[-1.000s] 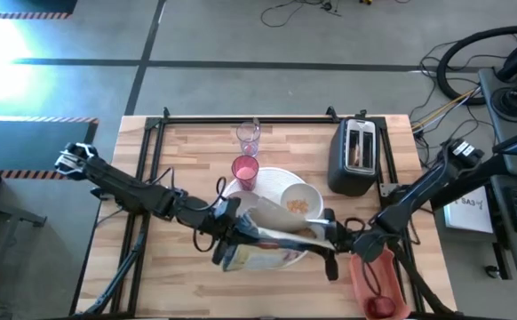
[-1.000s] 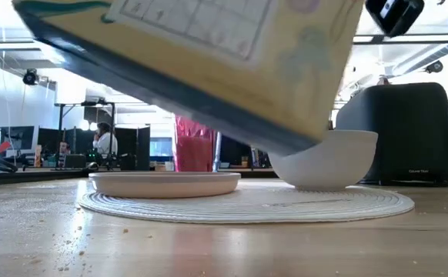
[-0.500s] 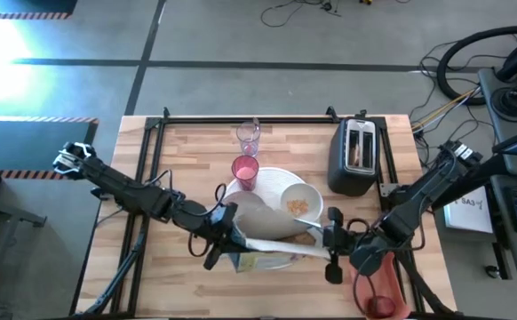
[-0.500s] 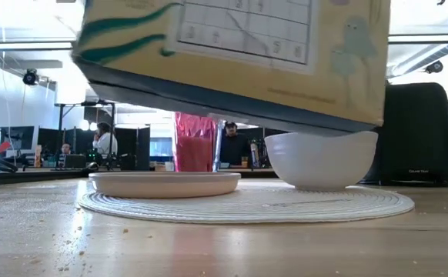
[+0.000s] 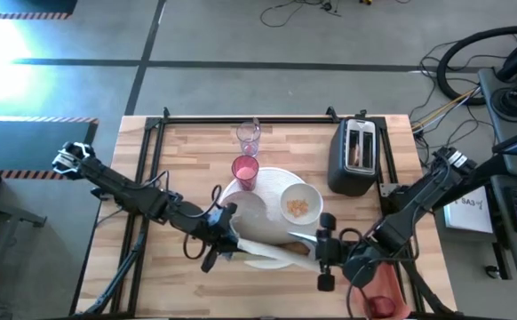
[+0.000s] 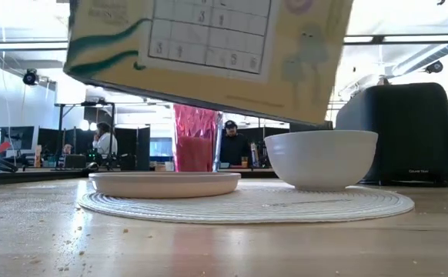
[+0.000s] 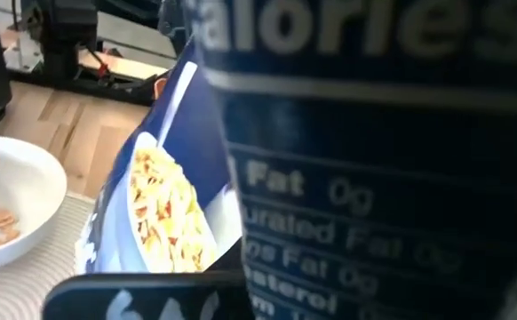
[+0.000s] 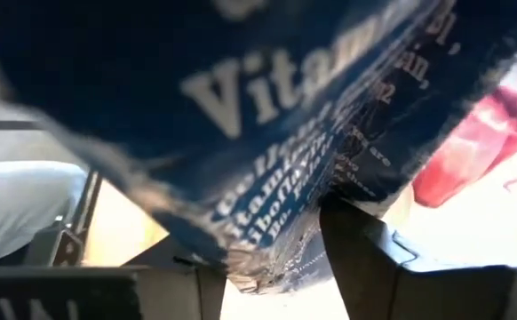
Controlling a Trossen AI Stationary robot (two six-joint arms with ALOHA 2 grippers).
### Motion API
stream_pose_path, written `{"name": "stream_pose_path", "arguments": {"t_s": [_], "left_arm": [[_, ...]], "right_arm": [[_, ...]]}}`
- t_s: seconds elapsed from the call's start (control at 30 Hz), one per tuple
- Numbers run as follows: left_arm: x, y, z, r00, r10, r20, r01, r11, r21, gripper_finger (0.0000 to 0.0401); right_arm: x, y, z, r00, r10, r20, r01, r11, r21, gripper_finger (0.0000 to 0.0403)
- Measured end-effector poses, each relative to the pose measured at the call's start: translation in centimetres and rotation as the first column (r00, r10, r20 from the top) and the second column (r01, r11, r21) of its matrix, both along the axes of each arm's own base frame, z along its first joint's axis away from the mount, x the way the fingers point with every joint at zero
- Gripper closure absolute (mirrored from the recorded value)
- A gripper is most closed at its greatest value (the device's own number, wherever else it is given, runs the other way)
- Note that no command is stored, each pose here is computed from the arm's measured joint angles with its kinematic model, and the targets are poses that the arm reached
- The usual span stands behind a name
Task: Arrange a breakfast setting
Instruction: Pour the cereal from the cereal box into the white bowl
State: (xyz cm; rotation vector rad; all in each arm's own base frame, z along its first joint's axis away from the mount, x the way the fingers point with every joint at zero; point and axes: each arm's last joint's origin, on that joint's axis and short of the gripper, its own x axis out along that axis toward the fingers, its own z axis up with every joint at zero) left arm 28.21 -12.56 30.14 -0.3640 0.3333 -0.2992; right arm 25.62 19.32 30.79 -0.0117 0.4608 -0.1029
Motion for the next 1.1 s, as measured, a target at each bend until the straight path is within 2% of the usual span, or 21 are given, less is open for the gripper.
{"name": "stream_pose_path", "arguments": {"t_s": [0.1,0.2,0.3,0.37,0.43,0.53,0.7,1.1], "left_arm": [[0.1,0.0,0.0,1.000,-0.004,0.009,0.004,1.000,0.001,0.0400],[0.2,-0.1,-0.3,1.000,-0.007,-0.001,0.007,1.000,0.007,0.0400],[0.5,-0.3,-0.6,1.000,-0.022,-0.005,0.022,1.000,0.004,0.0400],[0.6,-0.3,-0.6,1.000,-0.023,-0.003,0.023,1.000,0.004,0.0400],[0.5,-0.3,-0.4,1.000,-0.022,0.004,0.022,1.000,0.000,0.0400],[0.1,-0.1,0.2,0.999,-0.036,0.013,0.036,0.999,-0.033,0.0401],[-0.7,0.2,1.2,0.997,-0.070,0.019,0.071,0.992,-0.099,0.0385],[-1.6,0.4,1.1,0.992,-0.125,-0.033,0.123,0.991,-0.045,0.0261]], "right_arm": [[0.4,0.0,-0.3,1.000,-0.008,0.014,0.009,0.998,-0.068,0.0239],[0.7,0.0,-0.7,1.000,-0.001,0.000,0.001,0.987,-0.160,0.0253],[1.0,0.2,-1.0,1.000,0.022,-0.001,-0.022,0.980,-0.200,0.0287],[1.1,0.2,-1.0,1.000,0.026,-0.003,-0.026,0.979,-0.204,0.0326],[1.0,0.2,-0.9,1.000,0.021,0.001,-0.020,0.981,-0.192,0.0368],[0.8,0.1,-0.3,1.000,0.028,0.000,-0.027,0.989,-0.146,0.0378],[0.1,-0.5,0.6,1.000,-0.001,-0.022,0.001,1.000,-0.011,0.0378],[-0.4,-0.9,0.2,0.993,0.007,-0.117,-0.003,0.999,0.032,0.0379]]}}
